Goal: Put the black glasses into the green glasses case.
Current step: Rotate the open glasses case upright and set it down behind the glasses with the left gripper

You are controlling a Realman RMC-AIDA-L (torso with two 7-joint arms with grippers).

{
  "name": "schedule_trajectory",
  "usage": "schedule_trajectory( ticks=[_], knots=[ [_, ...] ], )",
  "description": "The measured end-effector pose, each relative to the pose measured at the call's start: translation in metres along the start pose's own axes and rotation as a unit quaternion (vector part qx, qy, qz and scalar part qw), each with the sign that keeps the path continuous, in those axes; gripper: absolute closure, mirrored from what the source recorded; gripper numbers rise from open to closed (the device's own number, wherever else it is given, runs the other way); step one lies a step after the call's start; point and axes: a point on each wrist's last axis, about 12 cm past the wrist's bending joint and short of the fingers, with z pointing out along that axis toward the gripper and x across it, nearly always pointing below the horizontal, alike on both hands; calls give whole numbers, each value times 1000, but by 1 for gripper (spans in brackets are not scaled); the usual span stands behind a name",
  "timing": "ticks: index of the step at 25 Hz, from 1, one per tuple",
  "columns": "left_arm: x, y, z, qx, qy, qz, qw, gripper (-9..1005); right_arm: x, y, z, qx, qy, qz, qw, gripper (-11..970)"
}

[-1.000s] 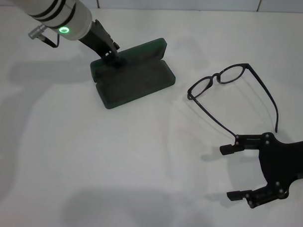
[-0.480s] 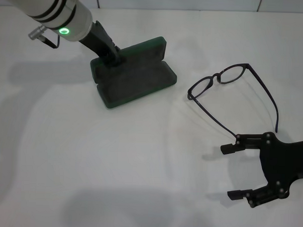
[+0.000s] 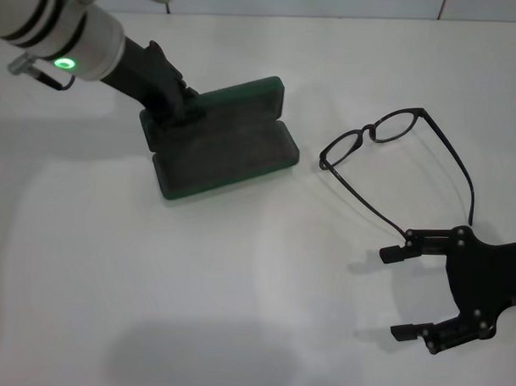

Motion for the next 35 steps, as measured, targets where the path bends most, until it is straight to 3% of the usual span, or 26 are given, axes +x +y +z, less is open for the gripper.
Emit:
schedule_trajectory(
  ticks=[5,12,23,35],
  knots=[
    [10,-17,-18,17,-35,34,999,801,0,0,0,0,0,0,1000,95],
    [15,-35,-5,28,-20,91,995,802,0,1,1,-1,0,1,1000,95],
    [17,-39,8,7,-26,128,991,802,0,1,2,-1,-1,1,1000,96],
    [17,-42,14,-6,-33,127,991,802,0,1,2,-1,-1,1,1000,96]
  ],
)
